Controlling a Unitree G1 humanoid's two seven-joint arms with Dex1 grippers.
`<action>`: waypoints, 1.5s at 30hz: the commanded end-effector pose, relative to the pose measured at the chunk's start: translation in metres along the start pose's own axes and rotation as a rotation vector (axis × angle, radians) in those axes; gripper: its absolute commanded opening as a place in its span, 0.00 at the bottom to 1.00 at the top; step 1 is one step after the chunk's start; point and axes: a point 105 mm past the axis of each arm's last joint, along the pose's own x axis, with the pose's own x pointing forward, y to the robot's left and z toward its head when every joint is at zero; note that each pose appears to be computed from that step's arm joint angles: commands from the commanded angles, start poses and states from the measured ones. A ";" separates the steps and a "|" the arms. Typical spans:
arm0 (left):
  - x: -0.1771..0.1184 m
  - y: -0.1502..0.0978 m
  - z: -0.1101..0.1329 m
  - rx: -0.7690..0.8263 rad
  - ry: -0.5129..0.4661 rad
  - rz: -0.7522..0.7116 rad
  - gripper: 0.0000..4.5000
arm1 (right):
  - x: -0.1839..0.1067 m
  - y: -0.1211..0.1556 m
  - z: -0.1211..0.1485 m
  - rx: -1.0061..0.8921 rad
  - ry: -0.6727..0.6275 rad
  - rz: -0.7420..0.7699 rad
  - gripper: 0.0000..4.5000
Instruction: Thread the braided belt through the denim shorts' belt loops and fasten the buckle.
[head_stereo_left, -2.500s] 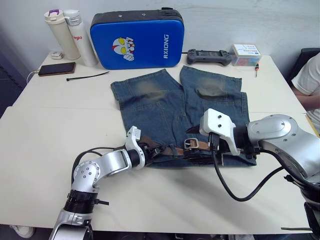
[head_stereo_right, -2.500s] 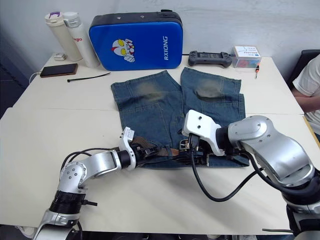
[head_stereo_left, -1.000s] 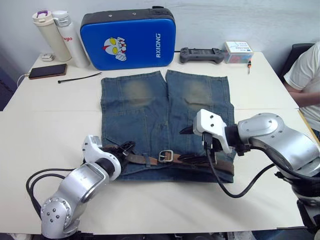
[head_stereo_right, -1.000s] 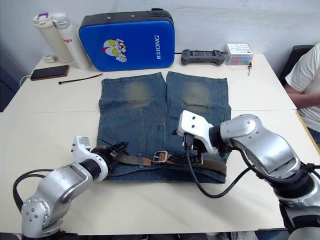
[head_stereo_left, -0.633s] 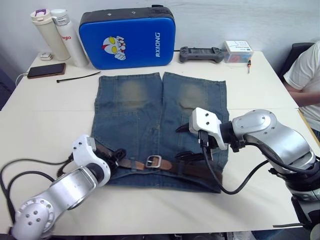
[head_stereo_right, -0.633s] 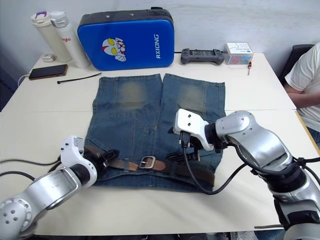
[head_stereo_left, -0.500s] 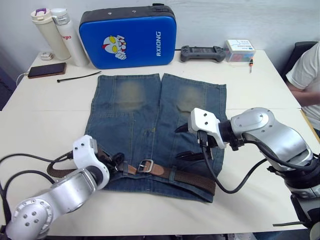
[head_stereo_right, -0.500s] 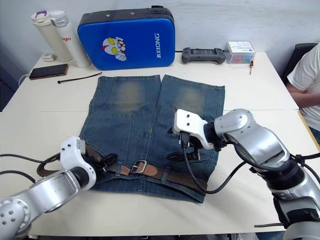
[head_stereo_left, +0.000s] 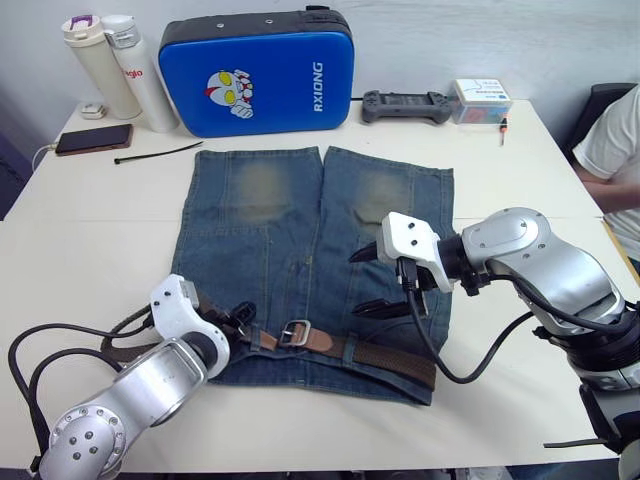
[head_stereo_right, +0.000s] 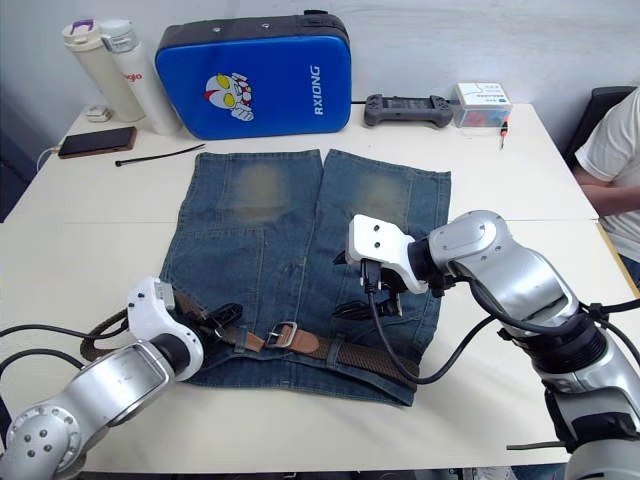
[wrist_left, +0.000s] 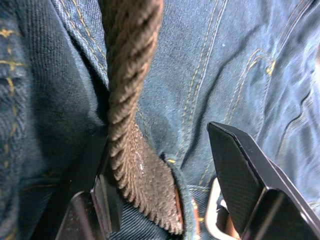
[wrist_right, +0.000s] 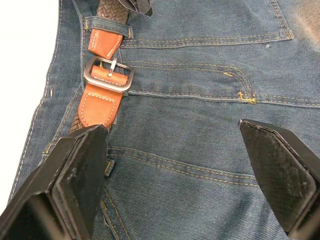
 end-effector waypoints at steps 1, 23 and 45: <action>-0.006 -0.010 -0.004 0.010 0.006 -0.040 0.35 | -0.001 0.001 0.007 -0.037 -0.011 0.002 1.00; -0.017 -0.005 -0.005 0.006 -0.018 -0.003 0.62 | 0.007 0.001 0.006 -0.048 -0.011 0.030 1.00; -0.049 0.028 0.042 -0.319 -0.256 -0.017 0.62 | 0.022 0.004 0.014 -0.070 -0.084 0.080 1.00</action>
